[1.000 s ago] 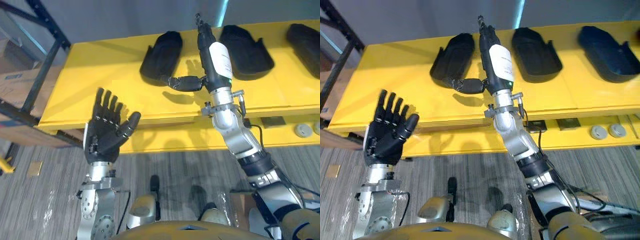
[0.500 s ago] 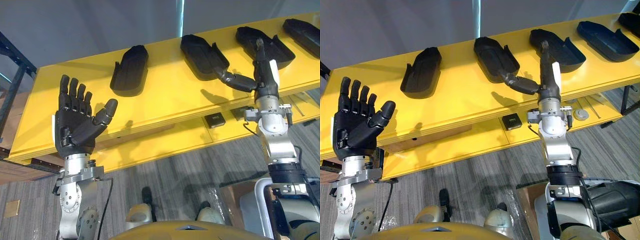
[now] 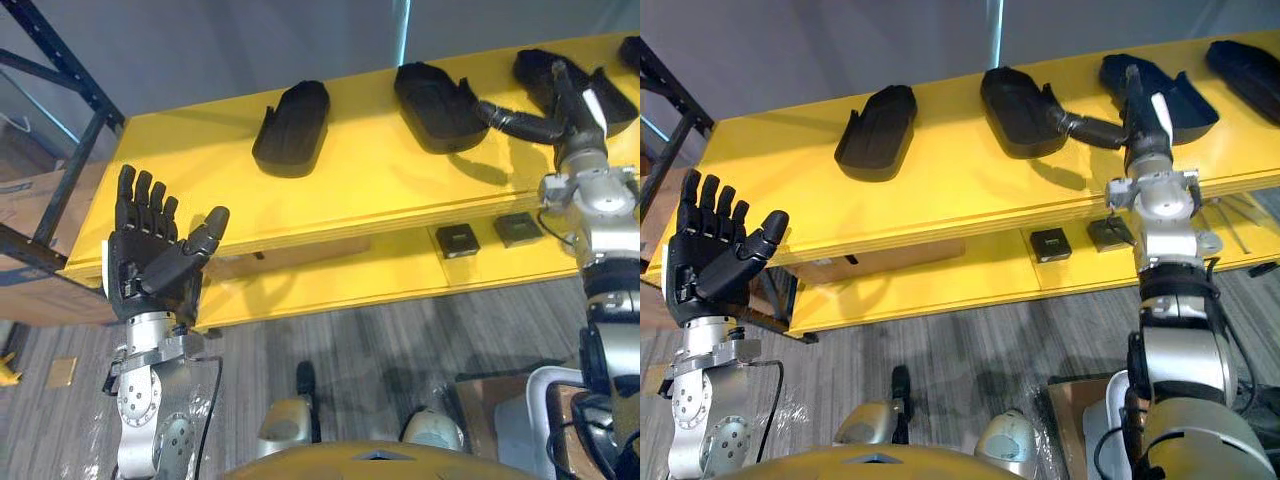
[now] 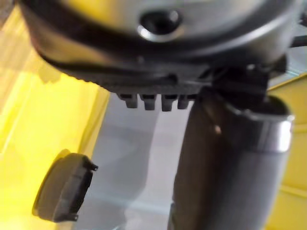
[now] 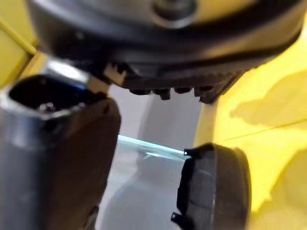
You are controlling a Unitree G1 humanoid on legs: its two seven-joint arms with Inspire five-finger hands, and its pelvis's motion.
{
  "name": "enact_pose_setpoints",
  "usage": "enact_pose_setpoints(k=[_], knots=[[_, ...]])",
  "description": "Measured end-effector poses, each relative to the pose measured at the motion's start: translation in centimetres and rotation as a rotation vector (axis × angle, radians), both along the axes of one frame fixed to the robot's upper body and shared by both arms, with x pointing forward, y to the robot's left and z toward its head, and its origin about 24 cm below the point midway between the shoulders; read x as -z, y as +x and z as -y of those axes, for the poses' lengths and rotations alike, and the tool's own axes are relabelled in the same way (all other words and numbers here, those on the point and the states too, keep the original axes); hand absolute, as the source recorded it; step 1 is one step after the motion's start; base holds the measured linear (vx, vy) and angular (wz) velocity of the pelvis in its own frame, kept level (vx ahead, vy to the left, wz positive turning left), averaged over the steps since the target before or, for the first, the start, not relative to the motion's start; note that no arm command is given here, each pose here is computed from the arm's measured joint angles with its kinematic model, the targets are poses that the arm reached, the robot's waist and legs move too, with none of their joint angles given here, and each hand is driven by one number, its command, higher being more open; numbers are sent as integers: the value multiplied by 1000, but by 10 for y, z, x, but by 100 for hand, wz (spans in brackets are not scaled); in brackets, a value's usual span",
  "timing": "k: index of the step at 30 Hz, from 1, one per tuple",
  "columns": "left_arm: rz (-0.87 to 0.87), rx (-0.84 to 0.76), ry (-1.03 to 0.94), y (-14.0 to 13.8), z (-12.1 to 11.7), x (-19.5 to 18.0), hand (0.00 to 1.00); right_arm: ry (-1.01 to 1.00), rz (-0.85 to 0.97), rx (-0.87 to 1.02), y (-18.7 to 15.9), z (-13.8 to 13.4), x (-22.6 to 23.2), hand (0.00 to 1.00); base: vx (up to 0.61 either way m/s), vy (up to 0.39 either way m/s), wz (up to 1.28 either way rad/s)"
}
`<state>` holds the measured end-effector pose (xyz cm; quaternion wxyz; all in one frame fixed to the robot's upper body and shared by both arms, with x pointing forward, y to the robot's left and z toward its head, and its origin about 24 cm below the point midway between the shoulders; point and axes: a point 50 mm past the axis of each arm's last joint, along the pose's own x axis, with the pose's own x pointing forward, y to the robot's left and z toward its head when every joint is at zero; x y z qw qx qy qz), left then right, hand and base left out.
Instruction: Walk over and take three plastic housings, then place them on the shelf
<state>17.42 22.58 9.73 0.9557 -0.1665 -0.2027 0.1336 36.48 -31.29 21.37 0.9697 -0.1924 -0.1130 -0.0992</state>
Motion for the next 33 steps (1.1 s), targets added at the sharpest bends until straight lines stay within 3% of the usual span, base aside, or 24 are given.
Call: enact_pose_setpoints(k=[8, 24, 33], knots=[[32, -24, -13, 0, -8, -4, 100, 30, -78, -123, 8, -6, 2, 100, 24, -58, 6], [-16, 32, -40, 8, 1, 10, 100, 81, -77, -223, 16, -10, -17, 100, 2, -26, -3], [-16, 32, -38, 9, 1, 10, 100, 130, -93, -225, 5, -1, 5, 100, 14, 9, 6]])
